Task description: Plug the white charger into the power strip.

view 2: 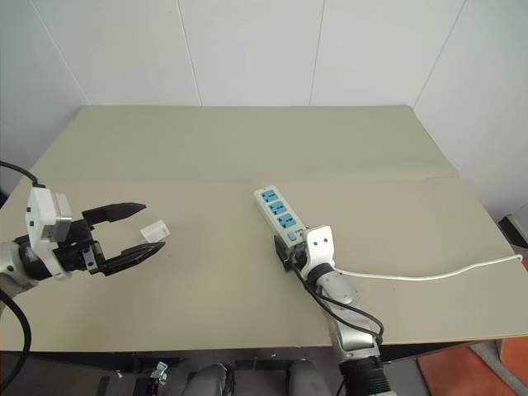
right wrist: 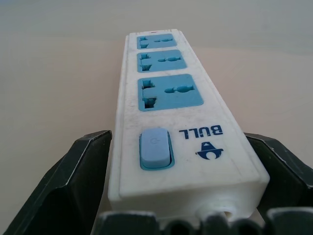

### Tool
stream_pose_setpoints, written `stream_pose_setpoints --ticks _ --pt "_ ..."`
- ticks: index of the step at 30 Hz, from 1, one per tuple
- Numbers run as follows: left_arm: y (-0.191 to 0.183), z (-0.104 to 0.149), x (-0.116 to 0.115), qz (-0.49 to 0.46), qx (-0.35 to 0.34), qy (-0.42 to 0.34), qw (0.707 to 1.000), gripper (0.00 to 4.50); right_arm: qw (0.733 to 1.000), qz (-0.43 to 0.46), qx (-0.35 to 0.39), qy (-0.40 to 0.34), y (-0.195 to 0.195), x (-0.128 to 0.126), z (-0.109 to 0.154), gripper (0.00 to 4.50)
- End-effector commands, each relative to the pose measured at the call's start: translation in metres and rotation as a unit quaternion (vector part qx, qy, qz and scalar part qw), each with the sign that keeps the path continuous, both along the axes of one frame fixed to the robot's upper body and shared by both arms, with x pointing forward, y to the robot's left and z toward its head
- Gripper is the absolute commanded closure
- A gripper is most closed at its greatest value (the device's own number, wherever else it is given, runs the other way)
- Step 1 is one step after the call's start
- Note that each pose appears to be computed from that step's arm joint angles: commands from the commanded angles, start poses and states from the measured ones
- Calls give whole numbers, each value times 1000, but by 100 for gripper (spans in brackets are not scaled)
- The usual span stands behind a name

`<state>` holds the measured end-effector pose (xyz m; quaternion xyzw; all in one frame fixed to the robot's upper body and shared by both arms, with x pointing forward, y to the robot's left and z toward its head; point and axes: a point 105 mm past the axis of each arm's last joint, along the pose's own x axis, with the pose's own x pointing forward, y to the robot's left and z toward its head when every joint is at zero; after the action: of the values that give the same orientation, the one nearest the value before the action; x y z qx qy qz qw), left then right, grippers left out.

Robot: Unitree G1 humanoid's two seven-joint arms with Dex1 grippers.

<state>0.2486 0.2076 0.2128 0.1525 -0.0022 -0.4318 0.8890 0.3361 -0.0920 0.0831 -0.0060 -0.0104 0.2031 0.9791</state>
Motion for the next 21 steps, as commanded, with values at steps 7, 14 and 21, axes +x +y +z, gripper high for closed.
stream_pose_setpoints --ticks 7,14,21 --pt "-1 11 -1 -3 11 -22 1000 0 1000 8 2 10 4 3 -20 107" --pt "1 13 -1 -1 13 -25 1000 0 999 19 -6 -36 -2 15 -5 107" --pt "5 19 2 -6 27 -31 999 0 982 146 -9 -115 -10 18 46 107"
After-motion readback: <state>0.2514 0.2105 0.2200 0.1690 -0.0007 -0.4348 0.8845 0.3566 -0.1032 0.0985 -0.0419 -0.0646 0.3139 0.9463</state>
